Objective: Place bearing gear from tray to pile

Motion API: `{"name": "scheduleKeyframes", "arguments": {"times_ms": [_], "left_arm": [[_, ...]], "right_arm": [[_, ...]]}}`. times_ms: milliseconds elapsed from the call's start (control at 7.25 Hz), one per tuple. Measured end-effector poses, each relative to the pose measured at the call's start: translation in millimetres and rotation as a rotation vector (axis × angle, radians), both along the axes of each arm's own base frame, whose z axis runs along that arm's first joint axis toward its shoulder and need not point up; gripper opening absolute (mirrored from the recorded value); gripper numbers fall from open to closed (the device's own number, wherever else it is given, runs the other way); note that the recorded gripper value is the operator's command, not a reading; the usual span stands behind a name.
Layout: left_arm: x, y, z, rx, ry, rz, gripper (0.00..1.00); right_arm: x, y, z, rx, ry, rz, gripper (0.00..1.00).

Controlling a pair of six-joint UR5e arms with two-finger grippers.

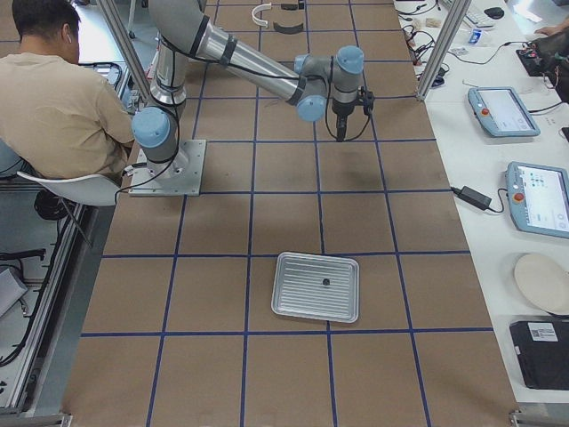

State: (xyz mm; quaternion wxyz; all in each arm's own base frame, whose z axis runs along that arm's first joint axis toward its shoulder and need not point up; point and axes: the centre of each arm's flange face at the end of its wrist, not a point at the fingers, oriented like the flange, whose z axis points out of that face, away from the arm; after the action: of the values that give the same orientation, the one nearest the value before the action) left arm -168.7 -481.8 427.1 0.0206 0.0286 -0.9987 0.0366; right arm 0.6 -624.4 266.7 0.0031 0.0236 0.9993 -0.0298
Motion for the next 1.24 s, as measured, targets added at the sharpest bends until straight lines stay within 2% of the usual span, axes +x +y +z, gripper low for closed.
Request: {"name": "scheduleKeyframes", "arguments": {"times_ms": [276,552,828,966,1241], "left_arm": [[-58.9,-5.4,-44.2,0.007,0.010,0.033,1.00],[-114.0,-4.7,-95.3,0.035,0.011,0.096,1.00],[-151.0,-1.6,-154.3,0.043,0.007,0.102,0.99],[-160.1,0.9,-179.5,0.043,-0.003,0.090,0.99],[-164.5,2.7,-210.9,0.052,-0.049,0.048,1.00]], "right_arm": [[-198.7,16.9,-9.8,0.027,0.051,0.101,1.00],[-336.9,37.9,-34.1,0.053,0.066,0.213,1.00],[-404.7,52.9,-44.8,0.049,0.078,0.253,1.00],[-421.6,58.1,-52.3,0.048,0.085,0.248,1.00],[-435.1,64.9,-70.1,0.060,0.080,0.232,0.92]]}}
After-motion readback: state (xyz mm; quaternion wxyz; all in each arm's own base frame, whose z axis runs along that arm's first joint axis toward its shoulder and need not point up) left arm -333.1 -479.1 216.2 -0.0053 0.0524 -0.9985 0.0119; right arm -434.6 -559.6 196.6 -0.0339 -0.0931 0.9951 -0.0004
